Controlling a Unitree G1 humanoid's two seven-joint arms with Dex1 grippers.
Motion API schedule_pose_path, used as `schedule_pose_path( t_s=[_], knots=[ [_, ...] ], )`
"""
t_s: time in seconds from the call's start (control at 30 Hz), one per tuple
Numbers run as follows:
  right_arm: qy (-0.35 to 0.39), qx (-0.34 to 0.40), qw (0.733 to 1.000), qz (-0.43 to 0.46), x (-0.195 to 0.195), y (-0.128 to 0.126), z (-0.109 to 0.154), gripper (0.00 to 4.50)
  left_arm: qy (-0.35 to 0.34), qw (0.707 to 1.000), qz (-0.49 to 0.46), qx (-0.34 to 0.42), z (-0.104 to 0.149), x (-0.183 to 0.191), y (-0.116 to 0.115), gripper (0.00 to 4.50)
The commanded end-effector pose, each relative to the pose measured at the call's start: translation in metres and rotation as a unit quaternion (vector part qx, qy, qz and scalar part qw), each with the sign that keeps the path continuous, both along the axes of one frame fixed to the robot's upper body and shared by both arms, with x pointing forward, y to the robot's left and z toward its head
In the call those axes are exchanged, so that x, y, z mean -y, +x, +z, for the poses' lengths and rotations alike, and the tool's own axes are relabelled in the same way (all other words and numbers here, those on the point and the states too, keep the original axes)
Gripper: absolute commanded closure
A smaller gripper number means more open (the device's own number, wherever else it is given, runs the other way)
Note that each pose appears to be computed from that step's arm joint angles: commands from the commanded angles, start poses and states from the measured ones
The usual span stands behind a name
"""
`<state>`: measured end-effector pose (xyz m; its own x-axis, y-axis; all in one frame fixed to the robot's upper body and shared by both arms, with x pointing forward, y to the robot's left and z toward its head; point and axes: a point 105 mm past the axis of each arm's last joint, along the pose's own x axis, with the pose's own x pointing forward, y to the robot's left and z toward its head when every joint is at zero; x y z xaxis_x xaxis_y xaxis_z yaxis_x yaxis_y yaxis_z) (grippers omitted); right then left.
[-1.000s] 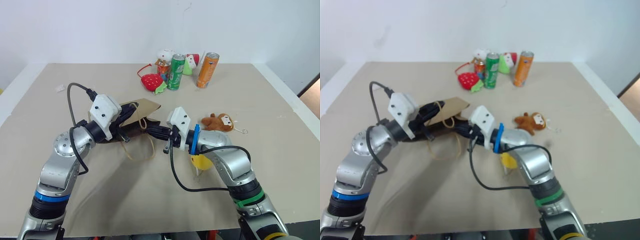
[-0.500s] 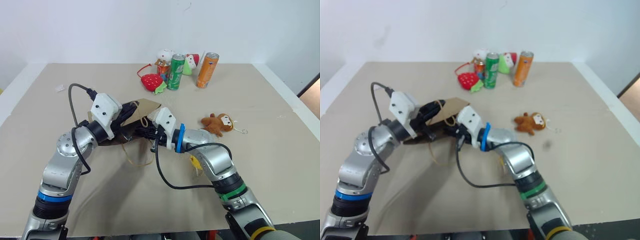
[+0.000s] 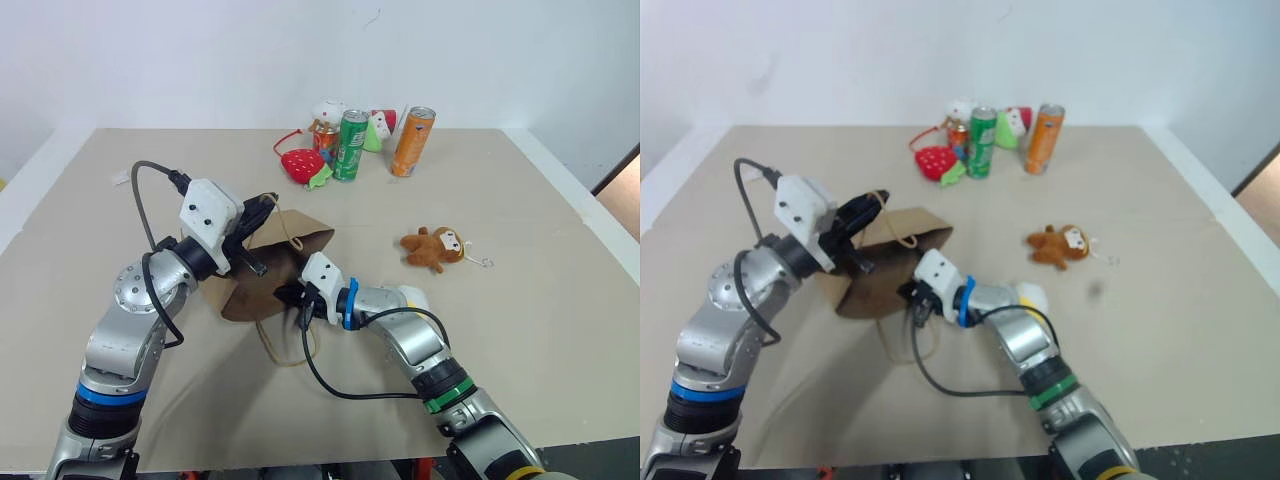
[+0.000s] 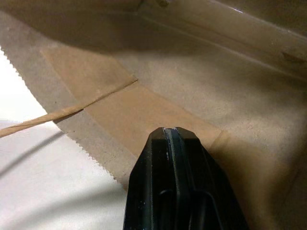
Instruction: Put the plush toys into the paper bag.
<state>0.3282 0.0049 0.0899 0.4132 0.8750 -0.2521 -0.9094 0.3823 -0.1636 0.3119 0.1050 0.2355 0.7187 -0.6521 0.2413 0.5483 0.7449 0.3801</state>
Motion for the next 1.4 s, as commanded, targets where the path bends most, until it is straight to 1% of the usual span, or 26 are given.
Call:
schedule_pose_path(
  t_s=[0.03, 0.13, 0.27, 0.5, 0.7, 0.9, 1.13, 1.23, 1.4],
  knots=[
    [-0.008, -0.008, 1.0, -0.009, 0.003, 0.001, -0.006, 4.46, -0.002, 0.997, -0.017, 0.082, 0.035, 0.005, -0.014, 4.5],
    [-0.01, -0.008, 1.0, -0.009, 0.004, 0.001, -0.006, 4.46, 0.019, 0.992, -0.045, 0.119, 0.047, 0.013, -0.023, 4.5],
    [-0.011, -0.009, 1.0, -0.011, 0.007, 0.002, -0.006, 4.46, 0.039, 0.986, -0.067, 0.147, 0.057, 0.017, -0.031, 4.5],
    [-0.016, -0.007, 1.0, -0.008, 0.008, 0.002, -0.008, 4.46, 0.06, 0.977, -0.103, 0.176, 0.066, 0.025, -0.044, 4.5],
    [-0.018, -0.006, 1.0, -0.007, 0.008, 0.003, -0.009, 4.46, 0.064, 0.97, -0.125, 0.198, 0.072, 0.032, -0.054, 4.5],
    [-0.021, -0.005, 1.0, -0.005, 0.008, 0.004, -0.01, 4.46, 0.052, 0.969, -0.086, 0.224, 0.081, 0.026, -0.05, 4.5],
    [-0.022, -0.003, 1.0, -0.004, 0.01, 0.005, -0.011, 4.46, 0.075, 0.958, -0.08, 0.266, 0.088, 0.027, -0.054, 4.5],
    [-0.023, -0.002, 1.0, -0.005, 0.011, 0.006, -0.011, 4.46, 0.077, 0.956, -0.063, 0.275, 0.091, 0.025, -0.051, 4.5],
    [-0.024, -0.002, 1.0, -0.007, 0.013, 0.005, -0.012, 4.46, 0.033, 0.977, -0.014, 0.212, 0.08, 0.007, -0.029, 4.5]
  ],
)
